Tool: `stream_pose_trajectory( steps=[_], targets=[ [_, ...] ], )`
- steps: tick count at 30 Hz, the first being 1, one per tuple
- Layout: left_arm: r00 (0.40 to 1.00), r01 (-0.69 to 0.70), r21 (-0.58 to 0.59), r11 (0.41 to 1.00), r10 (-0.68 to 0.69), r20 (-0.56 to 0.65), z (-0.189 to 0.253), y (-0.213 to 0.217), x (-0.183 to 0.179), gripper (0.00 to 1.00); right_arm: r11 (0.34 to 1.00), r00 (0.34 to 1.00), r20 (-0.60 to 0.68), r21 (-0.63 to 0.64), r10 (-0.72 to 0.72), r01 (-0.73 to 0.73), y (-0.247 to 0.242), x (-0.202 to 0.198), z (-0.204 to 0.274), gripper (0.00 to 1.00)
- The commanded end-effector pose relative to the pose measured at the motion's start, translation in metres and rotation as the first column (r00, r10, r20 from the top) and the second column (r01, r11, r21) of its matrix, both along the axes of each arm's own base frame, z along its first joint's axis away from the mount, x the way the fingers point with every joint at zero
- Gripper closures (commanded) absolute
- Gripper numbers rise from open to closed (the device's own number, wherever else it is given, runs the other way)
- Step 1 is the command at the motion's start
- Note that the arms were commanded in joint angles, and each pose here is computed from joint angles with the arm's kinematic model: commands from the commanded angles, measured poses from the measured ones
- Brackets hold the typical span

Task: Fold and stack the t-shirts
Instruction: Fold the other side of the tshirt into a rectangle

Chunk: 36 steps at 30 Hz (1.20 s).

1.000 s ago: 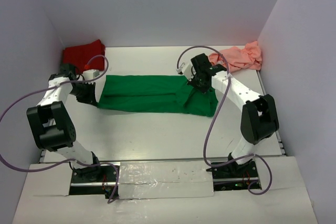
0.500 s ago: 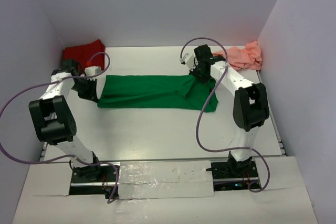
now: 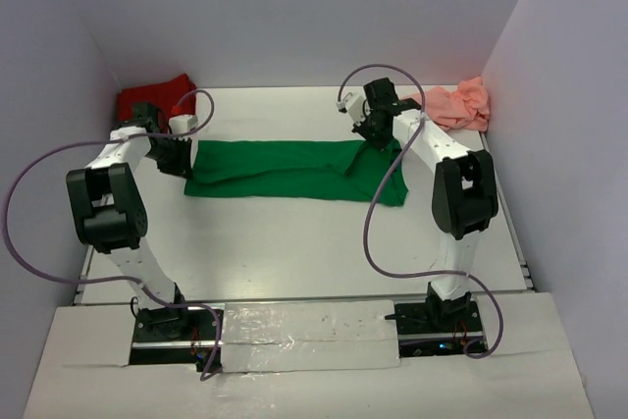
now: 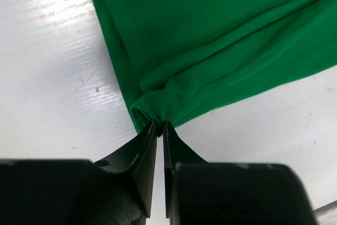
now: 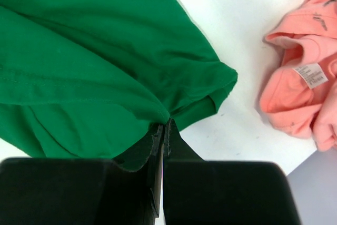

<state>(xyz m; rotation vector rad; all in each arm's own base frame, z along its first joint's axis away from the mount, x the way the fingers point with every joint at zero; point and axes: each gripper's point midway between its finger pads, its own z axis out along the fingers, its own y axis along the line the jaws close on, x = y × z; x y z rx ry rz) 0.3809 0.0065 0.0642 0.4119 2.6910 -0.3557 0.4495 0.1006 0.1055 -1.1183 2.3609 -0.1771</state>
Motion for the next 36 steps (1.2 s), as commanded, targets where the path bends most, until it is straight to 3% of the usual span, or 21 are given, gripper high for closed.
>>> stream_pose_trajectory(
  steps=[1,7,17,19,20,22,23,24,26,32,33,36],
  targets=[
    [0.997,-0.010,0.000,1.000,0.010,0.076,0.007,-0.004,0.027,0.82,0.999,0.997,0.072,0.035,-0.013,0.011,0.004,0.023,0.015,1.00],
    [0.997,-0.019,0.003,1.000,0.019,0.081,-0.001,-0.005,0.037,0.85,0.999,0.998,0.063,0.035,-0.015,0.013,0.004,0.033,0.007,1.00],
    [0.991,-0.056,0.028,0.998,0.052,0.123,-0.001,0.002,0.051,0.83,0.999,0.998,0.067,0.037,-0.018,0.016,0.005,0.051,-0.001,1.00],
    [0.988,-0.071,0.032,0.997,0.066,0.137,-0.001,0.003,0.055,0.55,0.999,0.997,0.076,0.041,-0.028,0.025,0.004,0.055,-0.002,1.00],
    [0.985,-0.077,0.036,0.996,0.070,0.154,0.000,0.004,0.059,0.30,0.998,0.996,0.086,0.046,-0.034,0.030,0.004,0.059,-0.002,1.00],
    [0.979,-0.114,0.039,0.993,0.106,0.172,0.000,0.008,0.063,0.11,0.997,0.992,0.109,0.055,-0.061,0.055,0.002,0.065,0.000,1.00],
    [0.975,-0.124,0.045,0.991,0.113,0.191,0.003,0.009,0.067,0.06,0.996,0.991,0.111,0.059,-0.068,0.062,0.001,0.066,-0.001,0.86],
    [0.965,-0.143,0.052,0.988,0.127,0.227,0.008,0.012,0.074,0.03,0.996,0.991,0.113,0.063,-0.070,0.063,0.002,0.067,-0.001,0.71],
    [0.955,-0.174,0.052,0.983,0.155,0.252,0.010,0.015,0.078,0.01,0.994,0.983,0.158,0.076,-0.091,0.080,0.002,0.073,0.003,0.51],
    [0.878,-0.285,0.055,0.957,0.237,0.416,0.040,0.027,0.092,0.01,0.985,0.953,0.262,0.120,-0.151,0.123,-0.002,0.080,0.022,0.47],
    [0.828,-0.316,0.026,0.948,0.262,0.495,0.064,0.030,0.100,0.01,0.979,0.935,0.304,0.145,-0.181,0.142,-0.003,0.080,0.033,0.47],
    [0.759,-0.355,-0.004,0.935,0.291,0.582,0.094,0.032,0.089,0.01,0.964,0.908,0.350,0.208,-0.230,0.164,-0.005,0.069,0.055,0.48]
  ],
)
